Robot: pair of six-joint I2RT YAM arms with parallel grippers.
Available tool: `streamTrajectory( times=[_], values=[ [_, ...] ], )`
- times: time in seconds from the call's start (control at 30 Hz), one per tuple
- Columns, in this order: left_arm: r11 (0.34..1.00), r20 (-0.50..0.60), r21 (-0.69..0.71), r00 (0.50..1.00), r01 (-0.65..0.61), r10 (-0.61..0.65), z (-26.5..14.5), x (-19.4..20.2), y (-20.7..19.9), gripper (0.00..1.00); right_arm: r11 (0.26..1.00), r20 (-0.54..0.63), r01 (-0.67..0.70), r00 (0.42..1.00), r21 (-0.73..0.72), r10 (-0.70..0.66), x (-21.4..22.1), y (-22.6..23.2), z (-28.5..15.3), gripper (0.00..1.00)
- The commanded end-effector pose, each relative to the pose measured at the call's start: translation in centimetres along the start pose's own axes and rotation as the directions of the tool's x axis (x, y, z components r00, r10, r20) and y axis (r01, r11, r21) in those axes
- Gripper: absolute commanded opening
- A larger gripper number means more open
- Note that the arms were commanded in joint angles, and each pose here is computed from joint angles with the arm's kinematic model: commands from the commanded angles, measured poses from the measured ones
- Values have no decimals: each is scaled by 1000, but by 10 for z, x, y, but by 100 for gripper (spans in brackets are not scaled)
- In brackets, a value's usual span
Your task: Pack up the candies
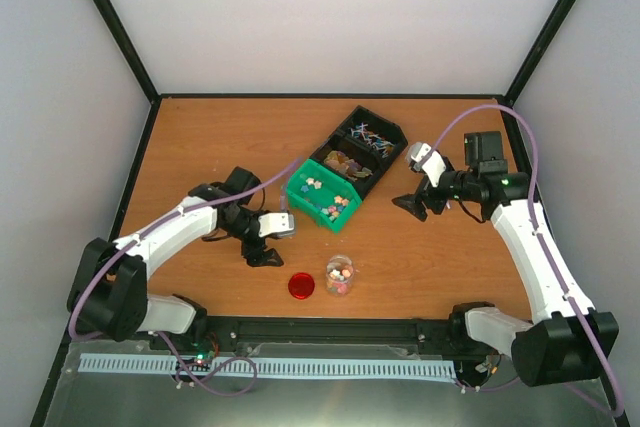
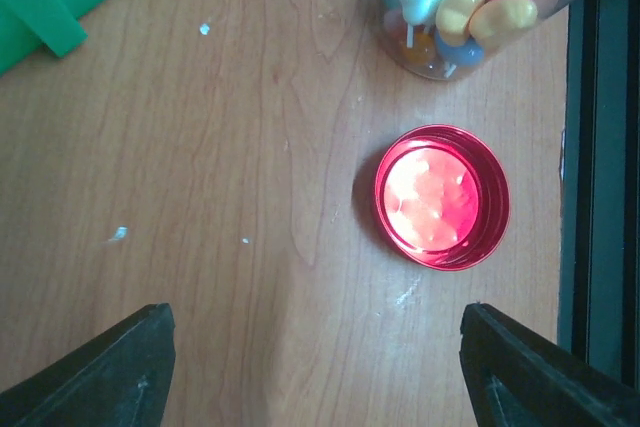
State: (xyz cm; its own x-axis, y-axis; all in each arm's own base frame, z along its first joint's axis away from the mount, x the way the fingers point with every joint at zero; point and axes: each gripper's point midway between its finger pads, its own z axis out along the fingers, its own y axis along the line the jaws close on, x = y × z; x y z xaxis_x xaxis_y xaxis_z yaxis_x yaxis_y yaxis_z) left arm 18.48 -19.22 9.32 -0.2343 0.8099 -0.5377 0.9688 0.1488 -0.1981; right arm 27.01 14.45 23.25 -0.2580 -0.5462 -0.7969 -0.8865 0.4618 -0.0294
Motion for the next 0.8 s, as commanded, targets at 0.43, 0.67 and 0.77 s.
streamTrajectory(
  times=[0.43, 0.67, 0.77],
  values=[
    [999, -47, -4, 998, -43, 43, 51, -6, -8, 63, 977, 35, -49, 998, 208, 42, -11, -30, -12, 100],
    [998, -109, -25, 993, -54, 51, 83, -7, -10, 54, 979, 22, -36, 999, 203, 32, -10, -29, -13, 100],
    [998, -152, -36, 988, -43, 37, 91, -1, -8, 48, 980, 2, -26, 1000, 198, 26, -8, -29, -13, 100]
  ],
)
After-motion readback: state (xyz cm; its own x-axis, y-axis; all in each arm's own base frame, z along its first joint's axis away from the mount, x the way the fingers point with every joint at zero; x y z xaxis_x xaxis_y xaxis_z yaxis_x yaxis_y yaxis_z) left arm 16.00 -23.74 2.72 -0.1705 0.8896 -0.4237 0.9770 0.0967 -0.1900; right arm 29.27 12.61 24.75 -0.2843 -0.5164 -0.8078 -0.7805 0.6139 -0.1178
